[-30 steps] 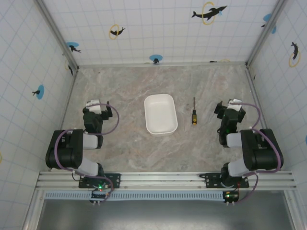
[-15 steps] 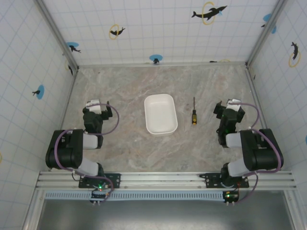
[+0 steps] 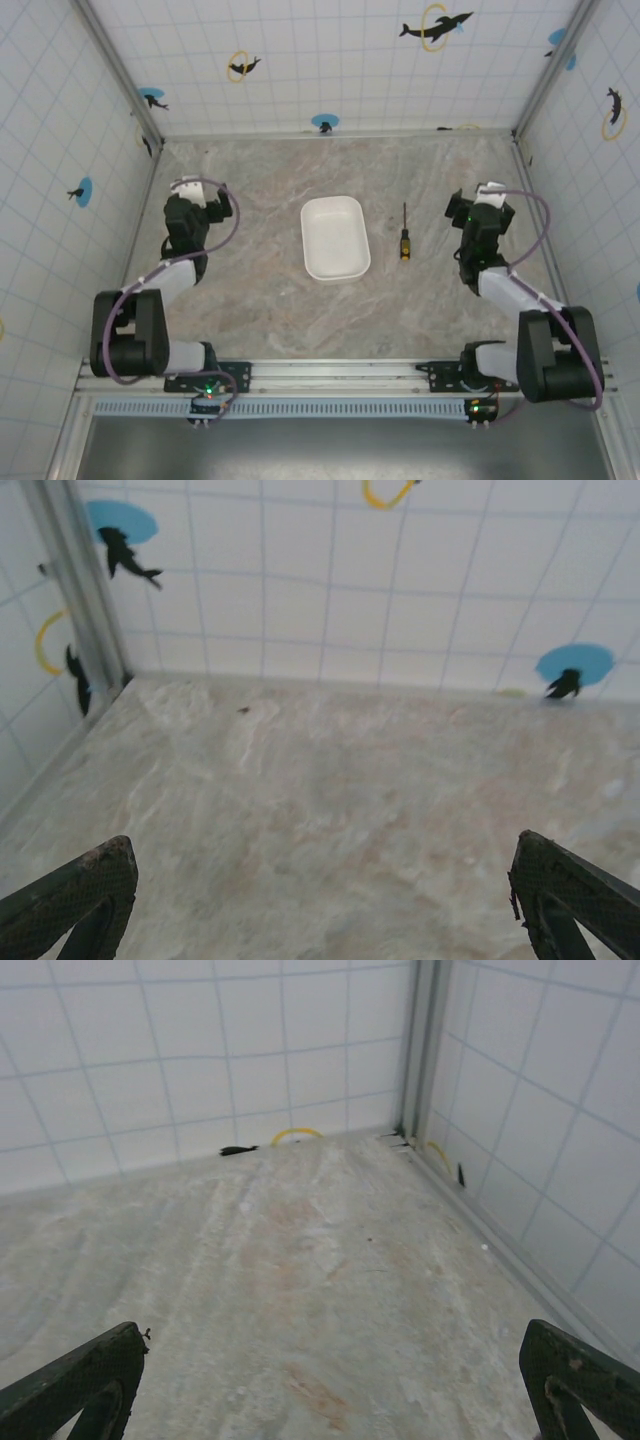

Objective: Put the screwdriver in the bin

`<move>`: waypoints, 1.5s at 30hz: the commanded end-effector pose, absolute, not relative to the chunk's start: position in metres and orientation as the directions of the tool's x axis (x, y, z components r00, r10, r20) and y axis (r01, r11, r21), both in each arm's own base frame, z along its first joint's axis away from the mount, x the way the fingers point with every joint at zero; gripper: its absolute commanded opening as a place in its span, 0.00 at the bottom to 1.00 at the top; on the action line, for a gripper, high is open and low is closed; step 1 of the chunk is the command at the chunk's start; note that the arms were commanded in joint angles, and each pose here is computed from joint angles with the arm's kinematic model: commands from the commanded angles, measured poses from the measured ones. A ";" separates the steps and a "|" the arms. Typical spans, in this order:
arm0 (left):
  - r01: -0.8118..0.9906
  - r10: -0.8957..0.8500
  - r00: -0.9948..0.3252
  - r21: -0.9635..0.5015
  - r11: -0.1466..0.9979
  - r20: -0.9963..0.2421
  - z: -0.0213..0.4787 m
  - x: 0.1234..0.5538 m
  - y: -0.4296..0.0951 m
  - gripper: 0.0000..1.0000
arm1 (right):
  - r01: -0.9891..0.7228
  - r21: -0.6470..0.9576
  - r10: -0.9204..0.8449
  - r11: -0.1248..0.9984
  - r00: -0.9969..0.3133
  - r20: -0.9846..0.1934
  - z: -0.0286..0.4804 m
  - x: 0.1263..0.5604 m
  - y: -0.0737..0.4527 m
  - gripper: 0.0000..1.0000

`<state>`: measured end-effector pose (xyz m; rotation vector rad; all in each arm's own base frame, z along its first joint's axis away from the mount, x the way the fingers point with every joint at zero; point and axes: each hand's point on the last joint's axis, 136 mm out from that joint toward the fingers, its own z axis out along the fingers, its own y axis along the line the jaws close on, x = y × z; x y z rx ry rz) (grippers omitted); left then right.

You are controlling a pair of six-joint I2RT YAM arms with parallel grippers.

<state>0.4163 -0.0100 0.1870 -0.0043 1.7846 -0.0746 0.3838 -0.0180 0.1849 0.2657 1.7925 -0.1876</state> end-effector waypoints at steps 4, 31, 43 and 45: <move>0.193 -0.230 -0.399 -0.327 0.925 -0.888 0.165 0.388 -0.062 0.98 | 0.095 0.215 0.232 0.972 -0.514 -0.826 0.170 0.388 0.042 0.99; 0.323 -0.207 -0.685 -0.546 0.773 -0.698 0.117 0.325 -0.164 0.98 | -0.005 0.139 0.046 0.990 -0.933 -0.356 0.049 0.345 0.139 0.79; 0.269 -0.214 -0.713 -0.542 0.796 -0.667 0.117 0.323 -0.159 0.98 | -0.015 0.104 0.017 0.994 -0.952 -0.305 0.032 0.346 0.141 0.59; 0.271 -0.209 -0.718 -0.544 0.794 -0.663 0.118 0.322 -0.160 0.98 | -0.015 0.097 0.014 0.995 -0.954 -0.299 0.030 0.345 0.141 0.56</move>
